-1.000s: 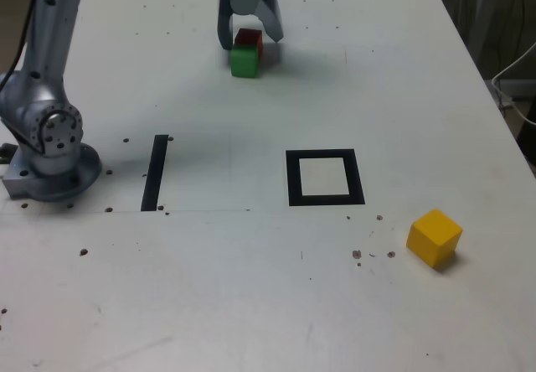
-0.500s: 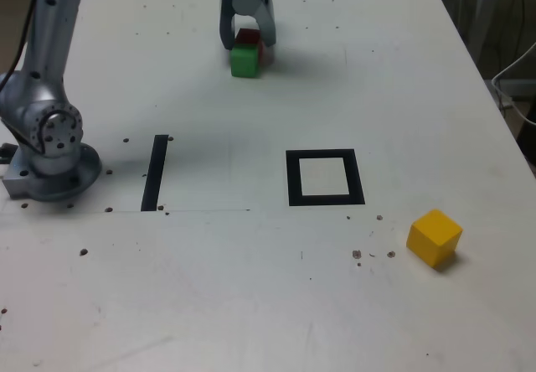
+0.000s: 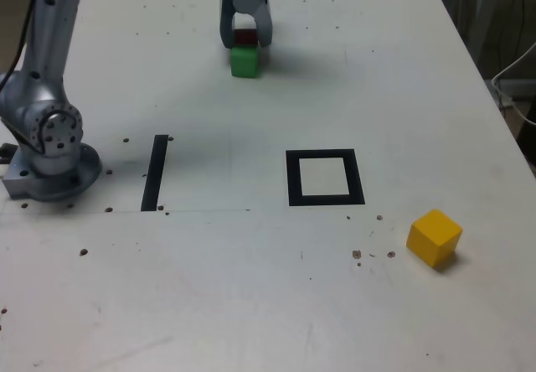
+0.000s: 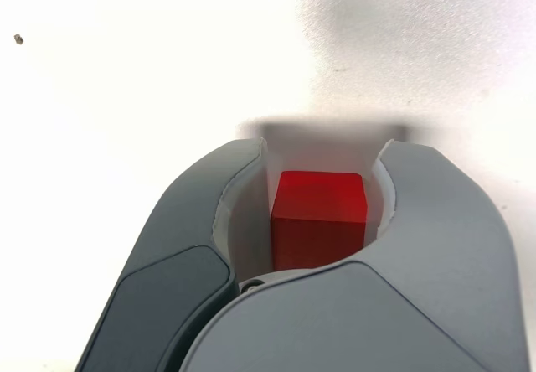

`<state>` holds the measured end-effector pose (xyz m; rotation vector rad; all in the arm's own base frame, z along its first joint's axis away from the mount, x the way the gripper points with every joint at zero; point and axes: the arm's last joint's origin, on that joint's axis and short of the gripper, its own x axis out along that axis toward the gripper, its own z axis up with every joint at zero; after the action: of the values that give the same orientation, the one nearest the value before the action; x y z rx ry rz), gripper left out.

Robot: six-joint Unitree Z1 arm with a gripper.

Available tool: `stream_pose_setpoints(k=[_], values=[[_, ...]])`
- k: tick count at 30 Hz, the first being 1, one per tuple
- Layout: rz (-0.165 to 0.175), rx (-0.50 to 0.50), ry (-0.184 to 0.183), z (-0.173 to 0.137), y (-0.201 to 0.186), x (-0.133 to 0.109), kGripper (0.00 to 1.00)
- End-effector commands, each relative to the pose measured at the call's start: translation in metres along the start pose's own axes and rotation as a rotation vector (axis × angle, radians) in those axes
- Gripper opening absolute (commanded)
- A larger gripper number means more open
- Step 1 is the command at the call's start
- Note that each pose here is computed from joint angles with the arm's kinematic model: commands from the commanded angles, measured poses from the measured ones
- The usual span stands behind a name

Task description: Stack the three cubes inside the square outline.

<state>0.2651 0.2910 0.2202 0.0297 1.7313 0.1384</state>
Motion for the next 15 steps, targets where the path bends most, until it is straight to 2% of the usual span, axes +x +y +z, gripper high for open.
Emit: stream_pose_setpoints(k=[1, 7, 15], values=[[0.003, -0.004, -0.005, -0.002, 0.000, -0.004, 0.18], [0.016, 0.001, -0.022, -0.002, -0.002, -0.018, 0.17], [0.059, 0.027, -0.058, -0.007, -0.015, -0.060, 0.17]])
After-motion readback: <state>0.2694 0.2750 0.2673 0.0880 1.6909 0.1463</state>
